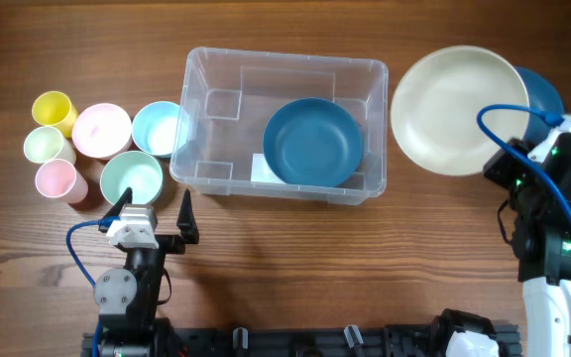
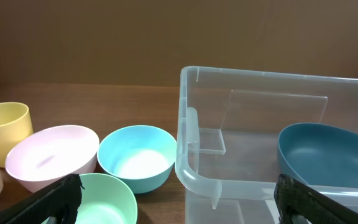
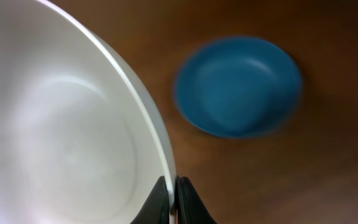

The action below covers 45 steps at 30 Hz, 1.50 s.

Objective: Pack container
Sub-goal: 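Lift the cream plate and place it on the teal bowl in the box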

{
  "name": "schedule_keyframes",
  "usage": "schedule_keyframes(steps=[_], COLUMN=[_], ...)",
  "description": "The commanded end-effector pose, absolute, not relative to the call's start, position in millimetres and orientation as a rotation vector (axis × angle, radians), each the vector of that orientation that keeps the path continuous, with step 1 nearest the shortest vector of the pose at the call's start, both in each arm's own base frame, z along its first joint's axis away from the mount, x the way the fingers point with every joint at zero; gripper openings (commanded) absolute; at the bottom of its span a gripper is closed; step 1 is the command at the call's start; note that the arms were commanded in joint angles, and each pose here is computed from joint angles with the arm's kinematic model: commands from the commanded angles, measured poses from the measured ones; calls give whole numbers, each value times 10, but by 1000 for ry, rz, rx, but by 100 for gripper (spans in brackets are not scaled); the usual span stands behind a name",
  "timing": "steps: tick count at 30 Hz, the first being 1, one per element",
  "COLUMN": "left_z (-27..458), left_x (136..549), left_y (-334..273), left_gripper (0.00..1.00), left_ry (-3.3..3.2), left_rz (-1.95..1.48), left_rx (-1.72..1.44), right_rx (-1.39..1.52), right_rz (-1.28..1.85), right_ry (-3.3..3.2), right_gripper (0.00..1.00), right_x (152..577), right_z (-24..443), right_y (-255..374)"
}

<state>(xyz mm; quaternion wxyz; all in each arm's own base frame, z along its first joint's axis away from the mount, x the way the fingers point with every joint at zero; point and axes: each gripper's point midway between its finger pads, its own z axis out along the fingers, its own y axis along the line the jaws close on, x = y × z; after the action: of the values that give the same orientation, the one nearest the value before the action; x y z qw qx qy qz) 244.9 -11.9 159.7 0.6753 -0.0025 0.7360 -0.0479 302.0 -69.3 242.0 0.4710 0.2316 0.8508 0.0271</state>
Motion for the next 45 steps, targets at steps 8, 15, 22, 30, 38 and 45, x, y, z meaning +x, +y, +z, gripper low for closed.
schedule_keyframes(steps=[8,15,22,30,38,45], left_z=[1579,1579,1579,1579,1579,1579], left_x=[2448,2448,2448,2448,2448,2448], left_y=[-144,-144,-144,-144,-144,-144], left_gripper=[100,100,100,100,100,100], left_ry=[1653,1653,1653,1653,1653,1653], left_rz=[-107,-107,-106,-107,-107,-106], left_rx=[18,18,19,18,18,19], right_rx=[32,-95,-159,-154,-200,-207], right_rz=[348,292,184,135,115,108], right_ry=[2053,2170,2308,2463,2571,2594], right_gripper=[4,4,4,4,4,18], right_x=[3382,3617,3852,4066,4148,4170], right_z=[2698,2414,2306,1944,1412,1282], right_y=[332,877,1187,1269,1431,1449])
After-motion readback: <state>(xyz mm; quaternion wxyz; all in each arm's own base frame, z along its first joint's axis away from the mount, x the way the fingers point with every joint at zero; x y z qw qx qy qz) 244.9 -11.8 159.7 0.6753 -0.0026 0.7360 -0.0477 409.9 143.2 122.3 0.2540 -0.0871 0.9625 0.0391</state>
